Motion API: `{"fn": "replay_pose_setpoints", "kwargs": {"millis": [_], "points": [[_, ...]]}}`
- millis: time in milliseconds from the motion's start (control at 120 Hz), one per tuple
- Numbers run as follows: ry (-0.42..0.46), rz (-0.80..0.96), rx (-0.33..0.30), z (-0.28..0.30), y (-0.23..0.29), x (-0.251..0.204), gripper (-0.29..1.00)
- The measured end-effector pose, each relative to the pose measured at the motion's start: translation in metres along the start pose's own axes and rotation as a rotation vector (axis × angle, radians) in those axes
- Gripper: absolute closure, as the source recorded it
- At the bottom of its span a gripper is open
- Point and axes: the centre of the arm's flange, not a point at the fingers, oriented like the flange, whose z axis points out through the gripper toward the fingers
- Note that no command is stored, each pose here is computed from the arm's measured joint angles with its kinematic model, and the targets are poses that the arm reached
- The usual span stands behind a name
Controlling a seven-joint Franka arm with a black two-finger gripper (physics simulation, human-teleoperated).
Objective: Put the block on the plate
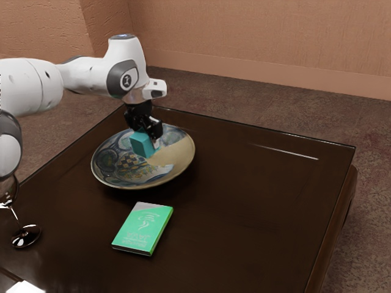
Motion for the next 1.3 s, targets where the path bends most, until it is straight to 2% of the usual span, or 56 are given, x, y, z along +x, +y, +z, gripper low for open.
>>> {"fn": "replay_pose_setpoints", "kwargs": {"millis": [133,308,483,642,775,1108,1300], "points": [[-0.02,-0.074,-0.004,0.045,-0.055,0.018,0.31],[-0.051,-0.102,-0.019,0.099,-0.072,0.025,0.3],[-0.039,-0.108,-0.022,0.102,-0.071,0.027,0.14],[0.001,-0.092,-0.018,0.062,-0.057,0.026,0.07],[-0.008,-0.013,-0.022,0.024,-0.01,0.012,0.03],[0.042,0.287,-0.002,-0.142,0.062,-0.042,0.01],[0.021,0.415,-0.004,-0.159,0.082,-0.055,0.0]]}}
